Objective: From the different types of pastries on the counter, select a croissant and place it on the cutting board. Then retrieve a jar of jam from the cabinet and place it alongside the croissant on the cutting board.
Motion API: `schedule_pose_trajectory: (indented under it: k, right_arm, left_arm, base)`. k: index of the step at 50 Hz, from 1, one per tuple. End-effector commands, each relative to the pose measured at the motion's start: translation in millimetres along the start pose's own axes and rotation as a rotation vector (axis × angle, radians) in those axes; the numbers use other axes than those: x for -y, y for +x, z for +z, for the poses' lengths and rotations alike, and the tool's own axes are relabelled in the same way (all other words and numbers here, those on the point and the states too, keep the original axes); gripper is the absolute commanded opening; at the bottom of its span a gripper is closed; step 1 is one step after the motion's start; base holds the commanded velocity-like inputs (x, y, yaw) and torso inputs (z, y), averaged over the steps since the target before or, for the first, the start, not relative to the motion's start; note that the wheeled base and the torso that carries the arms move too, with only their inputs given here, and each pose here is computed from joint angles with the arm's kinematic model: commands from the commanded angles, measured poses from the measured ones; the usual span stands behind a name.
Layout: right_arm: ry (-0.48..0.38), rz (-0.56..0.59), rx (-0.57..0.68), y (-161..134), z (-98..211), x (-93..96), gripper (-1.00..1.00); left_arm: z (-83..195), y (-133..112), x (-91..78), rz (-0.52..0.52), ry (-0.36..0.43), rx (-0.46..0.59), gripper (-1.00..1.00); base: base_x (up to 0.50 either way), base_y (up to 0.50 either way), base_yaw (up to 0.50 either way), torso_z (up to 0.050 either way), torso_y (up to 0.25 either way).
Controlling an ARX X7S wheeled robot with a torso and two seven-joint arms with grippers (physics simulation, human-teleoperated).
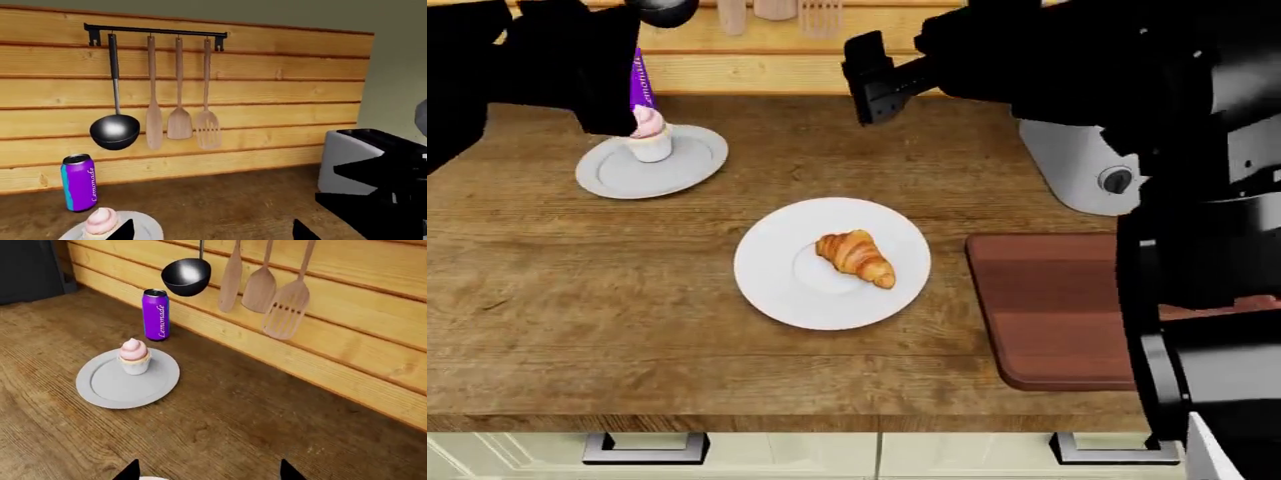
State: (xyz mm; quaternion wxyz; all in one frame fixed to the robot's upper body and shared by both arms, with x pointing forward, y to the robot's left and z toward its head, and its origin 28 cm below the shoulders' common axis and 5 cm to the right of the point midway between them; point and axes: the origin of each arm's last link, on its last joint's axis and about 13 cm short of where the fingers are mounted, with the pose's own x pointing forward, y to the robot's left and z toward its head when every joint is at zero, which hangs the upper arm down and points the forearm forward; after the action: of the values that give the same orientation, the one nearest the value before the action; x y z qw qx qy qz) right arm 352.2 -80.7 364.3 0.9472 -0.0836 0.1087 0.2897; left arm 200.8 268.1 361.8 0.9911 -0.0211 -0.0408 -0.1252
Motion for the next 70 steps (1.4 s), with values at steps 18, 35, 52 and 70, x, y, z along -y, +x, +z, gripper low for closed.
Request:
schedule_pose_trajectory:
  k: [18,35,52,70]
  right_arm:
    - [0.026,0.087,-0.345,55.5,-54.6,-12.8,1.0]
    - [0.022,0.196,-0.358,35.8,-52.9,-33.2,1.0]
    - [-0.044,0.159,-0.417,32.7,-62.3,-29.1,1.0]
    - [-0.062,0.184,-0.428,33.7,-68.8,-30.5,1.0]
  left_arm:
    - [23.1,-46.2,-3.3,-0.035,-0.096,-0.079,1.0]
    - [18.8,-39.3,-2.3,-0.049,-0.092,-0.081,1.0]
    - [22.9,-40.2,2.4,-0.093,-0.074,-0.068,1.0]
    - [19.8,-35.5,1.5,-0.09,-0.038,-0.056,1.0]
  base:
    - [0.0,0.0,0.0,0.0,0.0]
    - [0.0,0.0,0.0,0.0,0.0]
    - [0.0,0.0,0.0,0.0,0.0]
    - [0.0,0.0,0.0,0.0,-0.059]
